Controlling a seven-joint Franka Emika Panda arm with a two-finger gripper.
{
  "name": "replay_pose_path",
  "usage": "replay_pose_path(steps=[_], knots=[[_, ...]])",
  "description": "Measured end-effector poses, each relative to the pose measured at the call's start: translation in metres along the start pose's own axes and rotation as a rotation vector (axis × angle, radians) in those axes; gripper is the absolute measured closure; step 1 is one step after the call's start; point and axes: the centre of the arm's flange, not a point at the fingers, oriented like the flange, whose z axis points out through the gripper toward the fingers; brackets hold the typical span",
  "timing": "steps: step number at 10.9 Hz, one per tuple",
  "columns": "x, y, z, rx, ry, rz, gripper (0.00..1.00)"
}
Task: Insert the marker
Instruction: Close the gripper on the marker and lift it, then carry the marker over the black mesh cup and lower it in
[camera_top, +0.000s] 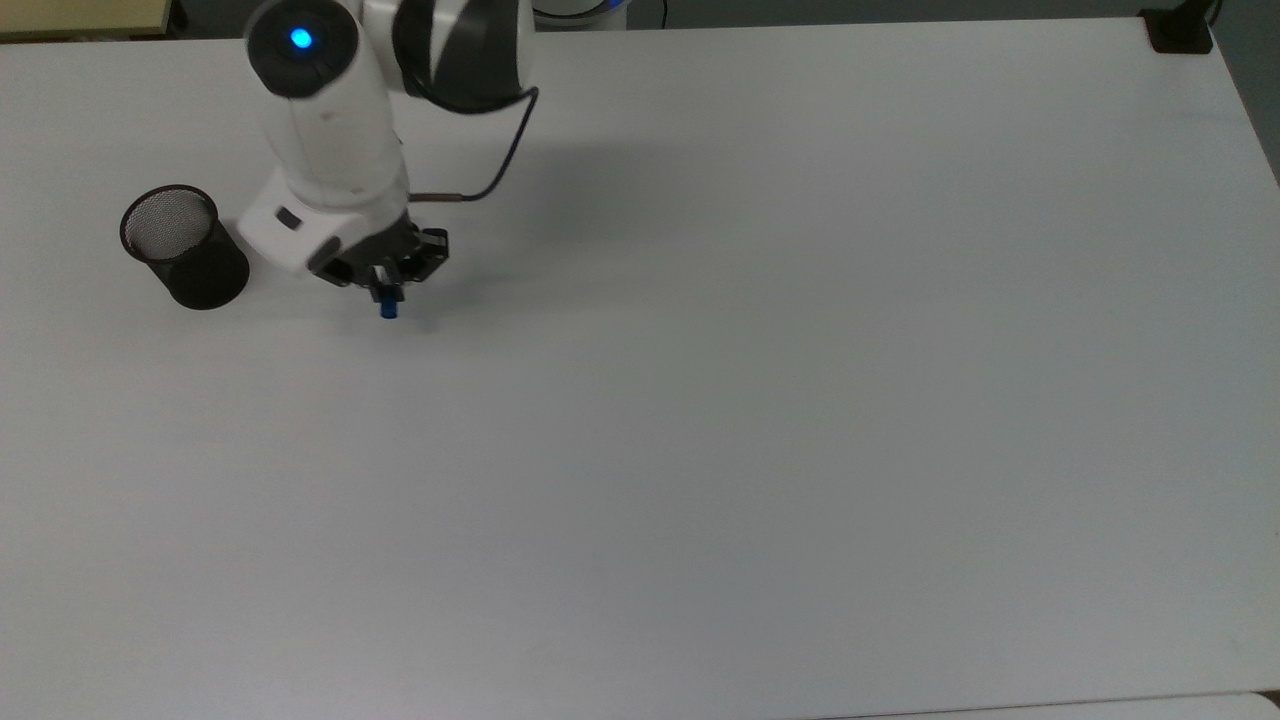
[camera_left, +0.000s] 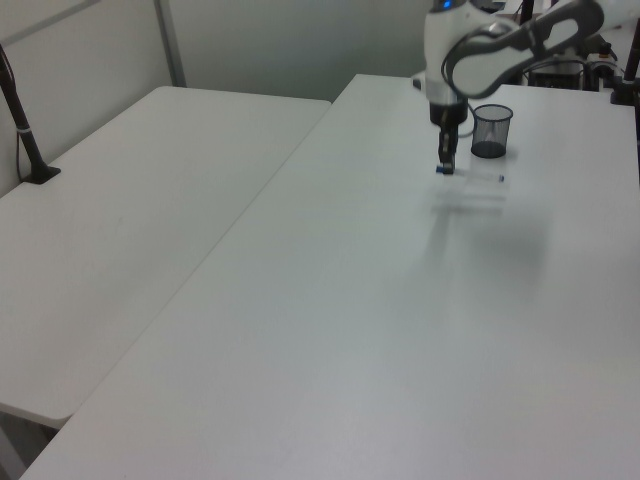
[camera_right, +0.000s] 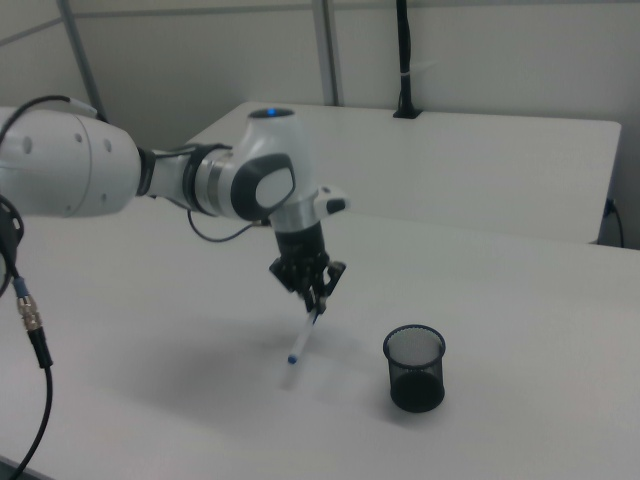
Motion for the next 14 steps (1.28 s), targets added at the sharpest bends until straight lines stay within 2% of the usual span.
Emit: replay_pose_path(steps=[3, 6, 8, 11, 14], knots=[[-0.008, 0.043, -0.065, 0.010, 0.123, 0.100, 0.83], [-0.033, 0.107, -0.114, -0.004, 0.284, 0.228, 0.83], [-0.050, 0.142, -0.117, -0.013, 0.333, 0.244, 0.83], [-0.077, 0.182, -0.105, 0.026, 0.381, 0.192, 0.83], [-0.082, 0.193, -0.096, -0.006, 0.449, 0.199, 0.83]])
